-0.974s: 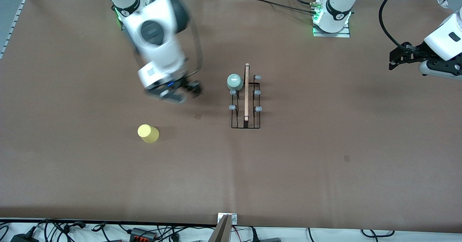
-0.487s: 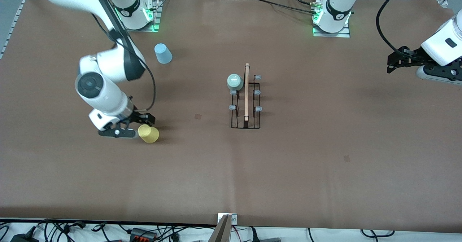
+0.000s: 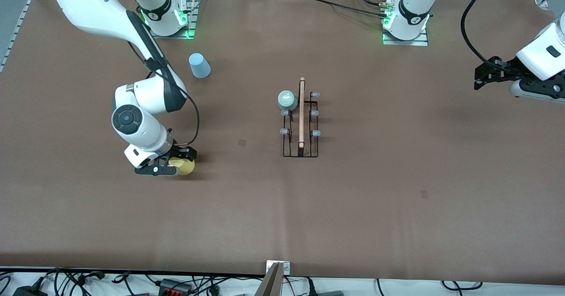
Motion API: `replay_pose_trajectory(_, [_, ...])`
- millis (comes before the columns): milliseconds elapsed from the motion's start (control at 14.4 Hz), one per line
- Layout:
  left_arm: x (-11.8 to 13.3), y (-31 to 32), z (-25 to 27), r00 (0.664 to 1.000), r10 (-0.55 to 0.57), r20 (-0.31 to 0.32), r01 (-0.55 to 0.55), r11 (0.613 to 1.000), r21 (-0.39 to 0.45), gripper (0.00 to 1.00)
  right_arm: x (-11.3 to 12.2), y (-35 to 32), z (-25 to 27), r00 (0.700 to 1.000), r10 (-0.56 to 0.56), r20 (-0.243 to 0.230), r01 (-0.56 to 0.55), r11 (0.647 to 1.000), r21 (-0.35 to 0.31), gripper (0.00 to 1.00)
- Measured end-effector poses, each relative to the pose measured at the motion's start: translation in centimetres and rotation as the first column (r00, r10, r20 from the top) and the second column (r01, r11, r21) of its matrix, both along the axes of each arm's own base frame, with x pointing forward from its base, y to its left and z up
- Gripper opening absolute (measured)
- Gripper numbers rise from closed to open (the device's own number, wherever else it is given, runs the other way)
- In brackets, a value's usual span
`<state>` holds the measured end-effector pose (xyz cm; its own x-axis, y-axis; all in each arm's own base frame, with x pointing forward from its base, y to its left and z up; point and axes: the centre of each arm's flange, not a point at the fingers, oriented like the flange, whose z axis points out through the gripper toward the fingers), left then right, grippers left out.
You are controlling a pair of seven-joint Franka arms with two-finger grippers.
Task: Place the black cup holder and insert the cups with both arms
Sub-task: 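Move the right gripper to the yellow cup and grasp it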
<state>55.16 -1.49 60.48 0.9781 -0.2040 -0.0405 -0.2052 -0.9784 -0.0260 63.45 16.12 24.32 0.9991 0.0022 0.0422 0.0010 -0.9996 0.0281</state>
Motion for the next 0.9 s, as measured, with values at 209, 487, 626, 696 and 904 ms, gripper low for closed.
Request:
replay_pose_trajectory(209, [0.01, 0.01, 0.02, 1.000, 0.000, 0.000, 0.000, 1.000, 0.000, 1.00, 0.10, -0.35, 0.07, 1.000, 0.011, 0.001, -0.011, 1.000, -0.004, 1.00])
replay_pose_trajectory(487, [0.01, 0.01, 0.02, 1.000, 0.000, 0.000, 0.000, 1.000, 0.000, 1.00, 0.11, -0.17, 0.03, 1.000, 0.014, 0.008, -0.014, 1.000, -0.001, 1.00])
replay_pose_trajectory(626, [0.01, 0.01, 0.02, 1.000, 0.000, 0.000, 0.000, 1.000, 0.000, 1.00, 0.19, -0.13, -0.12, 1.000, 0.015, 0.019, -0.015, 1.000, 0.003, 1.00])
replay_pose_trajectory(696, [0.01, 0.01, 0.02, 1.000, 0.000, 0.000, 0.000, 1.000, 0.000, 1.00, 0.23, -0.10, -0.28, 1.000, 0.016, 0.024, -0.016, 1.000, 0.005, 1.00])
replay_pose_trajectory(904, [0.01, 0.01, 0.02, 1.000, 0.000, 0.000, 0.000, 1.000, 0.000, 1.00, 0.35, -0.04, -0.77, 0.999, 0.035, 0.036, -0.035, 0.999, 0.009, 0.93])
